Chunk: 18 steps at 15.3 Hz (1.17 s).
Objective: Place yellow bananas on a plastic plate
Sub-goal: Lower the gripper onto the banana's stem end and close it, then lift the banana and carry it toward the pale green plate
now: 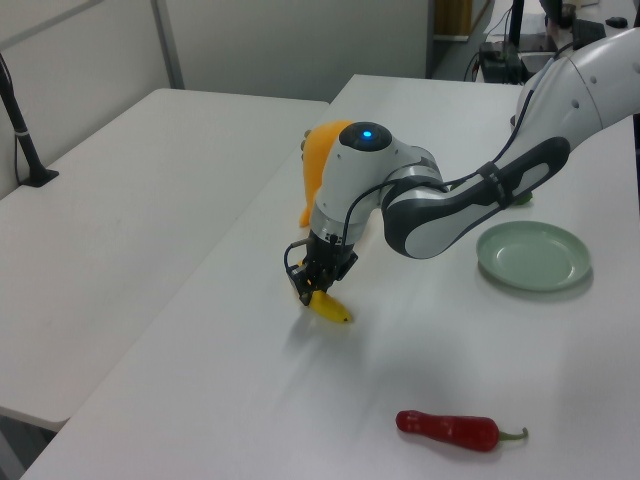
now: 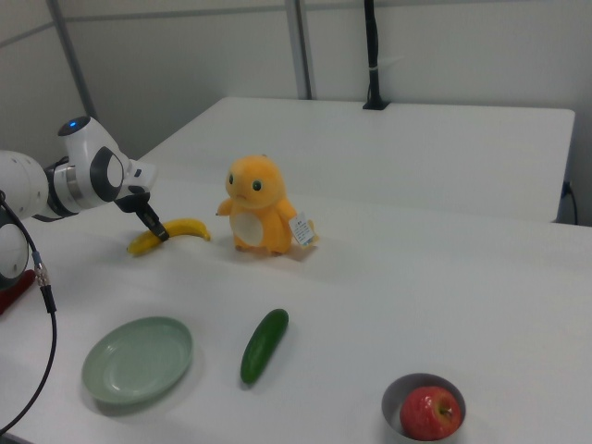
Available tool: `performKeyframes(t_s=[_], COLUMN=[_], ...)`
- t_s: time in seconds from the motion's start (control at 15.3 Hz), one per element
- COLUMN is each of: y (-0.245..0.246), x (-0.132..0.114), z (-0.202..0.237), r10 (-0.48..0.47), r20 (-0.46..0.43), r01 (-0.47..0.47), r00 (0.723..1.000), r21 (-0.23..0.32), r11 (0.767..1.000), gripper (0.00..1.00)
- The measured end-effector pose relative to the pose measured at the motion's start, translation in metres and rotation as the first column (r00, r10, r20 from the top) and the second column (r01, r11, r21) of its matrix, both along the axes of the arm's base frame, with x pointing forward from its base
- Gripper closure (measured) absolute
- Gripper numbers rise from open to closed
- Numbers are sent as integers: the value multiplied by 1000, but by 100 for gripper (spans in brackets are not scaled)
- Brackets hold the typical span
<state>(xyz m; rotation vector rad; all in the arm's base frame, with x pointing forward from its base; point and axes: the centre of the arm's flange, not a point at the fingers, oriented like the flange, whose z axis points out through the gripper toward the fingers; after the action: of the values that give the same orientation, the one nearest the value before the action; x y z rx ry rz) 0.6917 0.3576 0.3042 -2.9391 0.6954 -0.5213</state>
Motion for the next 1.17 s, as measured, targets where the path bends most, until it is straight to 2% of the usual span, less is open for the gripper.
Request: performKeyframes(t_s=[0.46,0.78,1.17], y=[2,-9,-33], x=[0,4,-5], z=[4,57,72], r10=[10,7,47], r20=[13,75,54], r01=[-10,-8,-47], r00=[1000,997,997], r21=[-8,12,-7], r11=[1000,1000,999], gripper=[72,72,72])
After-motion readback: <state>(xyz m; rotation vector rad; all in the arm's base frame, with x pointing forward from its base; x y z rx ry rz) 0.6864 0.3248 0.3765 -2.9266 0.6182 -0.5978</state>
